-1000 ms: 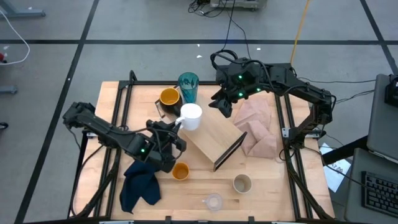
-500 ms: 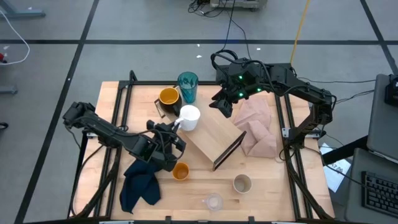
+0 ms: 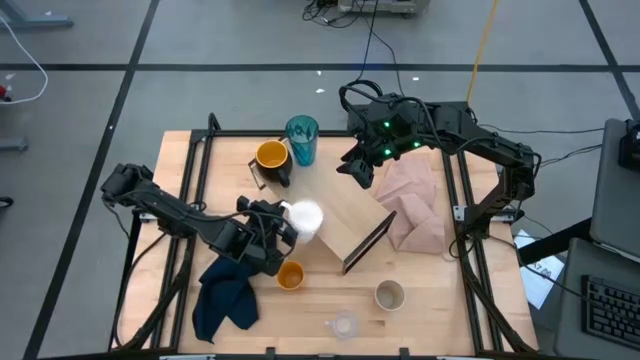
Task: Stack small to large cups/mugs on shelf
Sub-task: Put the white mug on the shelf
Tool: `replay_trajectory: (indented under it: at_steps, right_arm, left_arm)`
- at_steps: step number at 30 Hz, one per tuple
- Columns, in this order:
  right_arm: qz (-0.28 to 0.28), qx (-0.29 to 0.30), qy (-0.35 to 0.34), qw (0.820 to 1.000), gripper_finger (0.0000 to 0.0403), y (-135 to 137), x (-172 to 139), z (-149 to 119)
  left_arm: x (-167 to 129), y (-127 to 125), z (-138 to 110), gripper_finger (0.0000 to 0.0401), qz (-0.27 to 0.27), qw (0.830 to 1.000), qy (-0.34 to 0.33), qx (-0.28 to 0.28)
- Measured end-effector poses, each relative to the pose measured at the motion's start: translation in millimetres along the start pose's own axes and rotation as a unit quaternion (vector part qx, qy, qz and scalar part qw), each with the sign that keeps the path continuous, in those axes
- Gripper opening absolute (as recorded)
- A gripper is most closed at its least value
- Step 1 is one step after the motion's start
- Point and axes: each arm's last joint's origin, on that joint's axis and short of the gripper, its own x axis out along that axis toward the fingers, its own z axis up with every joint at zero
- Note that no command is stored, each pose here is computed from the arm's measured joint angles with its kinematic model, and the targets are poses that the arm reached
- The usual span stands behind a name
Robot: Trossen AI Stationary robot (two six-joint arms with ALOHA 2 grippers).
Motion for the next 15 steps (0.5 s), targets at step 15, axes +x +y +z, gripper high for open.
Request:
replay_trajectory:
  at_steps: [15]
  right_arm:
    - [0.003,0.003,0.001,1.000,0.0178,0.5,0.1,-0.2]
  left_arm:
    - [15.1,-4.0,10.6,0.0014,0.003,1.000,-0.010,-0.020]
